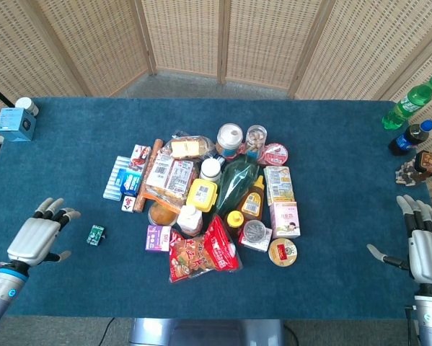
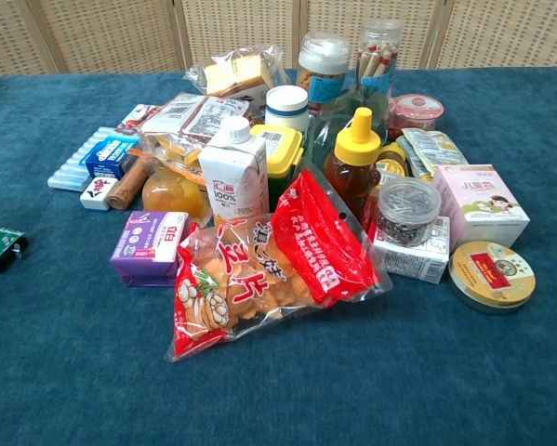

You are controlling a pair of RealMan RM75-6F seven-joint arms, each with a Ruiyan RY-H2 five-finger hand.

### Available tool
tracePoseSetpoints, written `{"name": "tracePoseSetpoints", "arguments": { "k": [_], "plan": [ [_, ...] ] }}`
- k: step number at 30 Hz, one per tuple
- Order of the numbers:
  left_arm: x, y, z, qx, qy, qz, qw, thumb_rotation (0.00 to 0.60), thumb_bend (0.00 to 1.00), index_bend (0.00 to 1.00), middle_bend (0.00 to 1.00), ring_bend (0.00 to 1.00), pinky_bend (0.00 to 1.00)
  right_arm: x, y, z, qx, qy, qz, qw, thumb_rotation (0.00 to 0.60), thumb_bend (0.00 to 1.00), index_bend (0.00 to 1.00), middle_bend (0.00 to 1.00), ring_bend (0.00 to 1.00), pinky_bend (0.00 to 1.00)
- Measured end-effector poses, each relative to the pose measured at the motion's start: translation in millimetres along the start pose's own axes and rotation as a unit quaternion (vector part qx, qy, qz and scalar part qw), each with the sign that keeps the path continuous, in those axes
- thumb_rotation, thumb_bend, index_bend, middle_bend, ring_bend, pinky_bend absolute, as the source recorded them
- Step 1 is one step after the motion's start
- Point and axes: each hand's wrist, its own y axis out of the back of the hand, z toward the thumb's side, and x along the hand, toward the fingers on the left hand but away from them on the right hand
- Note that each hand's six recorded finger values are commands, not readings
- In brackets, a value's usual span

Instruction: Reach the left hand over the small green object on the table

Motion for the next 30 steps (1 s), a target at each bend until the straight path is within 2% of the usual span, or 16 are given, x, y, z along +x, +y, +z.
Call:
{"name": "tracePoseSetpoints", "arguments": {
  "k": [12, 18, 25, 30],
  "plan": [
    [25, -38, 21, -0.004, -0.023, -0.027, 0.9994, 0.6, 0.21, 0.27, 0.3, 0.03, 0.0, 2, 5, -8, 0.007, -0.012, -0.003, 0.9999, 0.493, 0.0, 0.0, 0.0, 0.0, 0.0],
    [37, -44, 28, -0.013, -0.031, -0.023, 0.9992, 0.6, 0.21, 0.33, 0.41, 0.12, 0.0, 4, 10, -10, 0.011, -0.017, -0.006, 0.9998, 0.493, 0.0, 0.0, 0.0, 0.0, 0.0],
    [44, -46, 28, -0.02, -0.031, -0.02, 0.9991, 0.6, 0.21, 0.42, 0.48, 0.21, 0.0, 7, 14, -12, 0.016, -0.025, -0.011, 0.9995, 0.493, 0.0, 0.0, 0.0, 0.0, 0.0],
    [45, -46, 26, -0.03, -0.028, -0.018, 0.999, 0.6, 0.21, 0.5, 0.61, 0.31, 0.0, 7, 15, -12, 0.018, -0.026, -0.012, 0.9994, 0.493, 0.0, 0.0, 0.0, 0.0, 0.0]
  ]
}}
